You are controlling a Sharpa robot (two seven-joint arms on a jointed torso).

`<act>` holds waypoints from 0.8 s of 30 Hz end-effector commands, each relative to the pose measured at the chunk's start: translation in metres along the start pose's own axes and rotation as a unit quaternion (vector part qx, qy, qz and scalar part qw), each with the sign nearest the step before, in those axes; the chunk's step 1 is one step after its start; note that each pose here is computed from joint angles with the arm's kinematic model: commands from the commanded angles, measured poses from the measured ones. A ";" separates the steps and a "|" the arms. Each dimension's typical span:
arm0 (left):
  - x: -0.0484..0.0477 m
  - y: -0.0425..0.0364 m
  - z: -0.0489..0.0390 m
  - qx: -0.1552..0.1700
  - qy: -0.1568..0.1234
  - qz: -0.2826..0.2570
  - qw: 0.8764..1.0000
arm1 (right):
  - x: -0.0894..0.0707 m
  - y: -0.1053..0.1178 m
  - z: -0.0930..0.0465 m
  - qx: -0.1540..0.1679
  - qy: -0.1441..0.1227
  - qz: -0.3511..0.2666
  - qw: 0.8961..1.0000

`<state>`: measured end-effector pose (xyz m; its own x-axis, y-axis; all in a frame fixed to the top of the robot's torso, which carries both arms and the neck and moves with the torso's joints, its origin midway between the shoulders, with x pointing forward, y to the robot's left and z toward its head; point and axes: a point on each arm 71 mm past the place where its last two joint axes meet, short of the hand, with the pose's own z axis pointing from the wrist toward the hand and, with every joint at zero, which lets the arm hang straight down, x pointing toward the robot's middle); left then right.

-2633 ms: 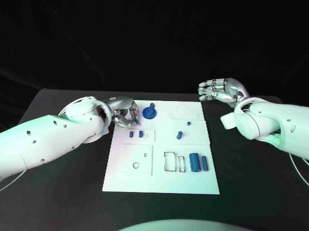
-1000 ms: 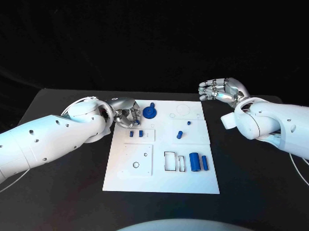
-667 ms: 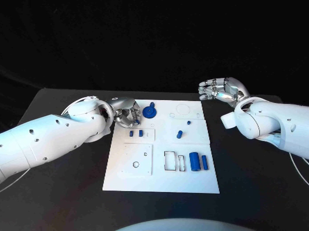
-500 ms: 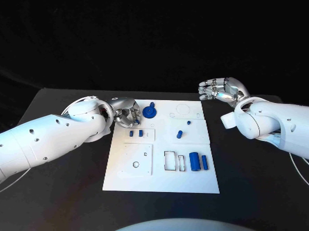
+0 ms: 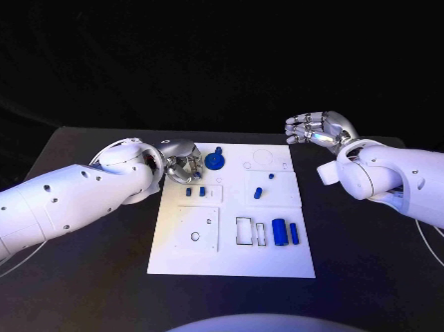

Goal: Assemble the parts on the task board

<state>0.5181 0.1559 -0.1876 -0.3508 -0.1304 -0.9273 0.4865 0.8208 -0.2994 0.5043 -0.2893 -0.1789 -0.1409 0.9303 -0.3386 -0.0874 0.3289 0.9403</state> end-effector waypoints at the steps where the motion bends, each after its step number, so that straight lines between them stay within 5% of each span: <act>1: 0.0017 -0.0026 0.0008 0.004 0.006 -0.004 1.000 | 0.001 0.001 0.000 -0.006 0.004 0.000 1.000; 24: 0.0027 -0.0013 0.0011 -0.005 0.013 0.003 1.000 | 0.002 -0.001 0.000 -0.004 0.005 0.000 1.000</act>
<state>0.5178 0.1546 -0.1885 -0.3578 -0.1253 -0.9254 0.4831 0.8232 -0.2983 0.5044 -0.2891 -0.1806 -0.1413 0.9302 -0.3387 -0.0848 0.3295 0.9403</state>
